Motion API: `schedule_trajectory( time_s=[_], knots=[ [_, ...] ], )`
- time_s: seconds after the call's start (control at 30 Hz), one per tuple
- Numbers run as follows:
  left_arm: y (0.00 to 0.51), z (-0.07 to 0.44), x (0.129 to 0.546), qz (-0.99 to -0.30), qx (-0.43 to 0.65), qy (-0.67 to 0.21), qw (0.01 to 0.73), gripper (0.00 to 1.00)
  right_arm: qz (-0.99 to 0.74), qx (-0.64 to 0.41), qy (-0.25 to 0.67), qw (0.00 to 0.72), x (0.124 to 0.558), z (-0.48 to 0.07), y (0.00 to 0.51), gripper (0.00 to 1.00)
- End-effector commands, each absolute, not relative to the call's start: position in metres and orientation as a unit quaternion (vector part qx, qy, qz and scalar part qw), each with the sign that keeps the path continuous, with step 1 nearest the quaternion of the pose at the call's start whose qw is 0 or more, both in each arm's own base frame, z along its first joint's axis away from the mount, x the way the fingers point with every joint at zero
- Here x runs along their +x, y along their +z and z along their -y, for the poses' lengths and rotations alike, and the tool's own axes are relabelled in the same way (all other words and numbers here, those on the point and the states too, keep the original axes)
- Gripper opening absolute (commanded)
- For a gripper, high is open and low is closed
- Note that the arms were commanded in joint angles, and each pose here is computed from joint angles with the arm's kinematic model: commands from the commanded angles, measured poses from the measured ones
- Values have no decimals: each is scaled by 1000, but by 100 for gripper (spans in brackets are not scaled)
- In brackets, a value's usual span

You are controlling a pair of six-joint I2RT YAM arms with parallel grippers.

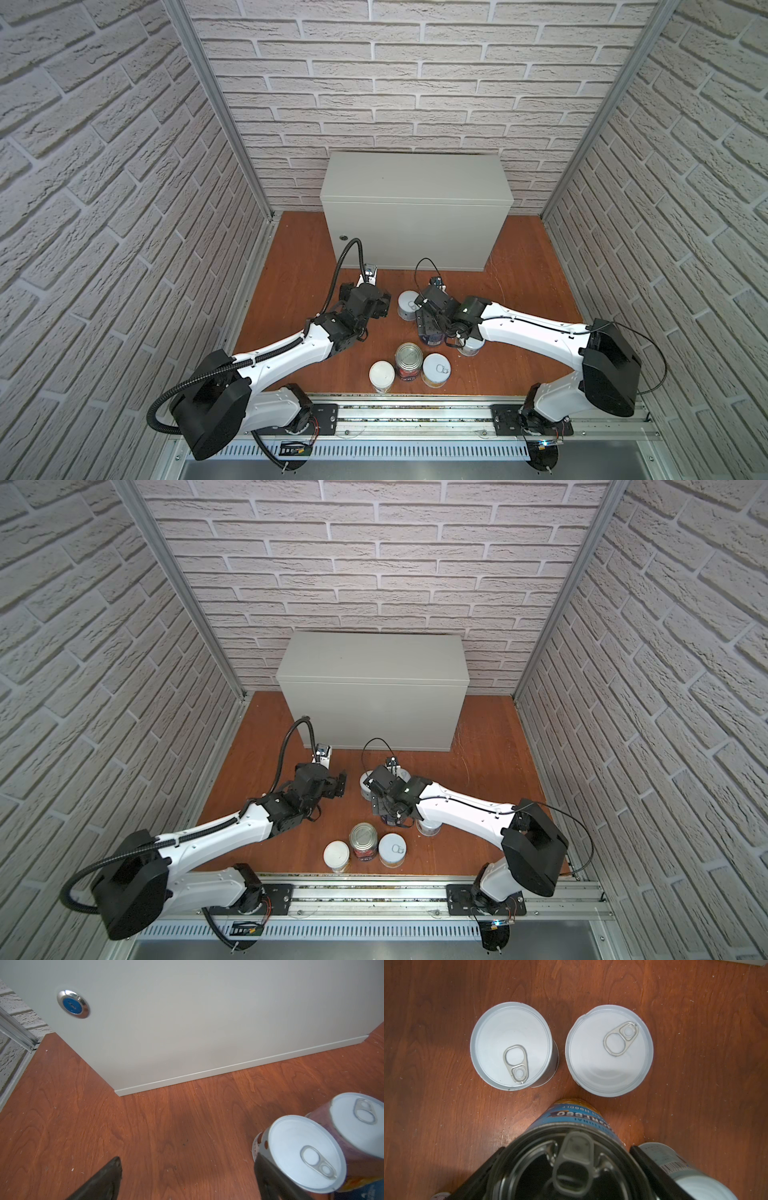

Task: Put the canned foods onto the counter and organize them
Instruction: 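Lift the blue-labelled can with the right gripper off the table, then carry the blue can toward the left gripper while the left gripper approaches it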

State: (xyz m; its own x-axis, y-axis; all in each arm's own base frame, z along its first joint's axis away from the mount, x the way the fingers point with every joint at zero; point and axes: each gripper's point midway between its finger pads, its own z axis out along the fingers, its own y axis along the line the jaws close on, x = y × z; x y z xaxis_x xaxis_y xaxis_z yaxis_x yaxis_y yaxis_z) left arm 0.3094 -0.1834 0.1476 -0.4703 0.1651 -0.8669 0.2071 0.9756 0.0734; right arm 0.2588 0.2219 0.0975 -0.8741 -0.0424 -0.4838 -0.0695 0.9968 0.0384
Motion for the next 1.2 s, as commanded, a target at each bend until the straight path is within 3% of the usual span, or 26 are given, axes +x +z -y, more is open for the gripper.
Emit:
schedule_trajectory(
  time_s=[0.0, 0.33, 0.67, 1.17],
  knots=[
    [159, 185, 313, -850, 89, -30, 518, 98, -952, -17, 41, 303, 274, -222, 134, 74],
    [170, 182, 312, -838, 71, -48, 539, 98, -946, -10, 58, 318, 279, -220, 146, 74],
    [166, 201, 304, -837, 144, -70, 523, 98, -945, -5, 88, 315, 284, -222, 151, 73],
    [180, 236, 279, -796, 225, -171, 535, 98, -937, -2, 130, 323, 288, -219, 173, 73]
  ],
)
